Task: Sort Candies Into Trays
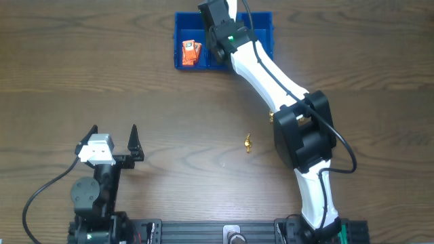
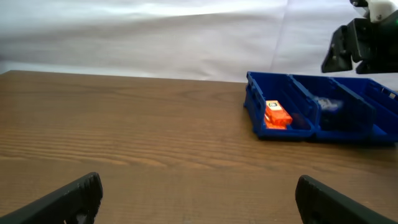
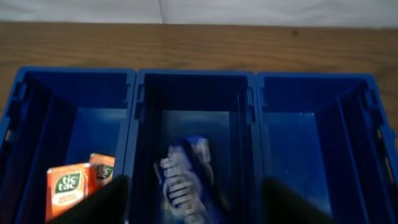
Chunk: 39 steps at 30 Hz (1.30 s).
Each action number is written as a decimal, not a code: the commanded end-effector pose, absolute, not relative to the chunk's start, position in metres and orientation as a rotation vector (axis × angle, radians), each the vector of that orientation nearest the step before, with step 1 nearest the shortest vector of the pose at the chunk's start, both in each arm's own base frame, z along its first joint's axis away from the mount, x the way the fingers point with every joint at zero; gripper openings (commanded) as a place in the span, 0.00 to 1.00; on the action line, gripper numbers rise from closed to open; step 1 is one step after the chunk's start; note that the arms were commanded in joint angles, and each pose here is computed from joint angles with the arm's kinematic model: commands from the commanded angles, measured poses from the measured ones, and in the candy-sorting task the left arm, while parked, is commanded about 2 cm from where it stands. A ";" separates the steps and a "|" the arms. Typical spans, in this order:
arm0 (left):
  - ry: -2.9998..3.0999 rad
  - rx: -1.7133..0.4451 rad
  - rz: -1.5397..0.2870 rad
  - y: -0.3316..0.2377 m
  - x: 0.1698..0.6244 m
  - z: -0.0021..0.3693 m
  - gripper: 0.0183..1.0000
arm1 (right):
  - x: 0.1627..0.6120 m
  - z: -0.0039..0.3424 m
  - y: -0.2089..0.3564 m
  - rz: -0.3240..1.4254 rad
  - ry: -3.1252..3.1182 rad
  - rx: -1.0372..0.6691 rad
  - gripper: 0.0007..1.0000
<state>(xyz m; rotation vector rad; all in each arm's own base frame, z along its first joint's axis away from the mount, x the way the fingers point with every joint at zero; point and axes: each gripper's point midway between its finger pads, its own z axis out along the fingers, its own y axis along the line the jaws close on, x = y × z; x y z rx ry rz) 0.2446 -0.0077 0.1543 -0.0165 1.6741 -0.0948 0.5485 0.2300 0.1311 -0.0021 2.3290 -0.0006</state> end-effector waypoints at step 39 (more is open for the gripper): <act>1.721 0.006 -0.108 -0.012 0.244 0.138 1.00 | 0.261 0.056 0.150 -0.026 2.986 0.072 0.80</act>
